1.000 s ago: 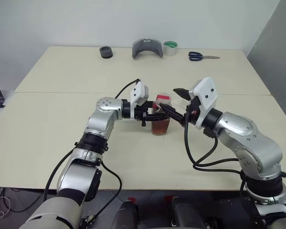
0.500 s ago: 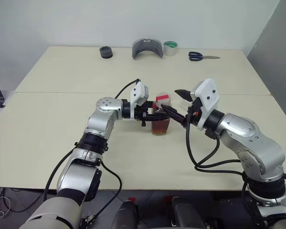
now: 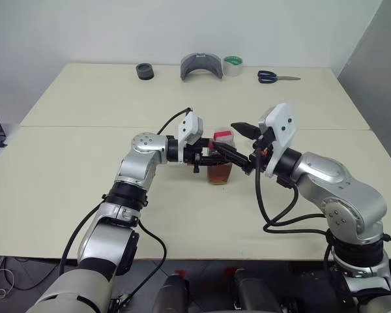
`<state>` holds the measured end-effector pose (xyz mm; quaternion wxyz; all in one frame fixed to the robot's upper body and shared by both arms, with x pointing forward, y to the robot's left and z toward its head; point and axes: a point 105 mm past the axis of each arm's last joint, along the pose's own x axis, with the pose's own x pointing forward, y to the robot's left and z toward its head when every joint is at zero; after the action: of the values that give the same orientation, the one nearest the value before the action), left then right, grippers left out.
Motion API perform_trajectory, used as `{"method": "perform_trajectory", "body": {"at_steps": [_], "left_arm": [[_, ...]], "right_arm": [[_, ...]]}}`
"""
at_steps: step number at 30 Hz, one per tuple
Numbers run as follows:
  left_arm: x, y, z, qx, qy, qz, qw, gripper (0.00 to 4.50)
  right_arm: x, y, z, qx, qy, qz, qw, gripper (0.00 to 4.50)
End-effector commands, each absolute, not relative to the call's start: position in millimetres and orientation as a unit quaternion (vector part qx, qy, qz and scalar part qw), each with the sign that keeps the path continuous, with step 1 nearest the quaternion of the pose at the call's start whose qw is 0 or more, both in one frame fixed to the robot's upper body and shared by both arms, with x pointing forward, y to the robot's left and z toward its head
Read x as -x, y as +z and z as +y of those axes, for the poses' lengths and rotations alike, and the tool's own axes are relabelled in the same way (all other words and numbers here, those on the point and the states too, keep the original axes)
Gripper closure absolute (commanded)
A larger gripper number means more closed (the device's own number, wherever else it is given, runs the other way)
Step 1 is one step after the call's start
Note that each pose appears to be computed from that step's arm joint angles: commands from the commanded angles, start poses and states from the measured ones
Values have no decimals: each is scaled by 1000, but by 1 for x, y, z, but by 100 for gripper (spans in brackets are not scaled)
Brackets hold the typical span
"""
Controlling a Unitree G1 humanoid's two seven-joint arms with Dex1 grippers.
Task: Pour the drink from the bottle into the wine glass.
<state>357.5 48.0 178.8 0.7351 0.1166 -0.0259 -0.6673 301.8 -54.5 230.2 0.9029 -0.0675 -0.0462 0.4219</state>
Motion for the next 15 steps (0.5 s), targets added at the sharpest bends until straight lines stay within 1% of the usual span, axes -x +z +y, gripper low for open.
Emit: {"method": "perform_trajectory", "body": {"at_steps": [1, 15], "left_arm": [[-357, 200, 47, -125, -667, -67, 732, 269], [-356, 199, 47, -124, -666, -66, 733, 269]], "right_arm": [[-301, 241, -48, 80, 429, -66, 897, 94], [-311, 239, -54, 88, 403, -68, 908, 94]]}}
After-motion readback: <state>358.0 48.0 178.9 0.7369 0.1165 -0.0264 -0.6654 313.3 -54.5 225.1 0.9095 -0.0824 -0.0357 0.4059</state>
